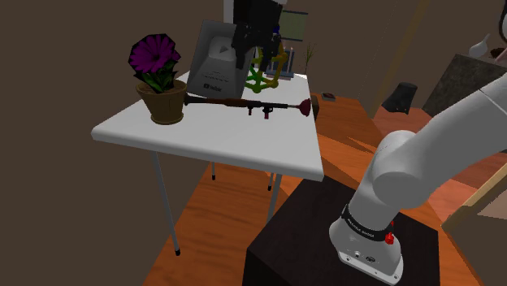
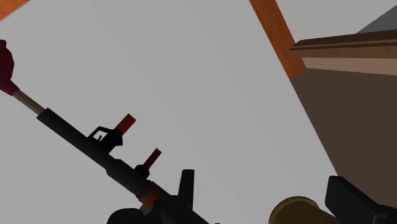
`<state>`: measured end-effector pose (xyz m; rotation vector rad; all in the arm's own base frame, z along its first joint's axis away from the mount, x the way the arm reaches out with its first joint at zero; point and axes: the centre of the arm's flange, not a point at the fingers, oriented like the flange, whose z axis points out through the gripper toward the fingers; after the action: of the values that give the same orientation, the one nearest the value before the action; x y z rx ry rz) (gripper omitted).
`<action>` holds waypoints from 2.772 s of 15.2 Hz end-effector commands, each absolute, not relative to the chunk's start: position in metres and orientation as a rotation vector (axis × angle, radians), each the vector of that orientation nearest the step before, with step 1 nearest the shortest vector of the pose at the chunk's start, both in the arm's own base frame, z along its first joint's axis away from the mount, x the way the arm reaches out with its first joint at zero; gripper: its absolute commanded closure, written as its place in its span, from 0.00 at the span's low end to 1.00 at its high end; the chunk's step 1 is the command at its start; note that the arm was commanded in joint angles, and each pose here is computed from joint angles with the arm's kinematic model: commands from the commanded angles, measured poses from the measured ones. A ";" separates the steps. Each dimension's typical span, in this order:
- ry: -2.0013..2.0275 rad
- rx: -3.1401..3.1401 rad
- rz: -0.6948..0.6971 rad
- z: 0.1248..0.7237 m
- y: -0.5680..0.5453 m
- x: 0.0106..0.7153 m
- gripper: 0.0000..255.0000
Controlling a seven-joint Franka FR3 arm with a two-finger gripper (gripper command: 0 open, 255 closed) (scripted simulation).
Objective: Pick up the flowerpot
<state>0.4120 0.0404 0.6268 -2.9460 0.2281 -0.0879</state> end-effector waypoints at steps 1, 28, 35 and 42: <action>0.225 -2.916 -0.109 0.631 0.052 0.431 0.00; 0.197 -2.693 -0.247 0.649 0.131 0.567 1.00; 0.197 -2.693 -0.247 0.649 0.131 0.566 1.00; 0.197 -2.693 -0.247 0.681 0.131 0.567 1.00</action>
<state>0.5669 0.1318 0.6736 -2.6938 0.1974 -0.2431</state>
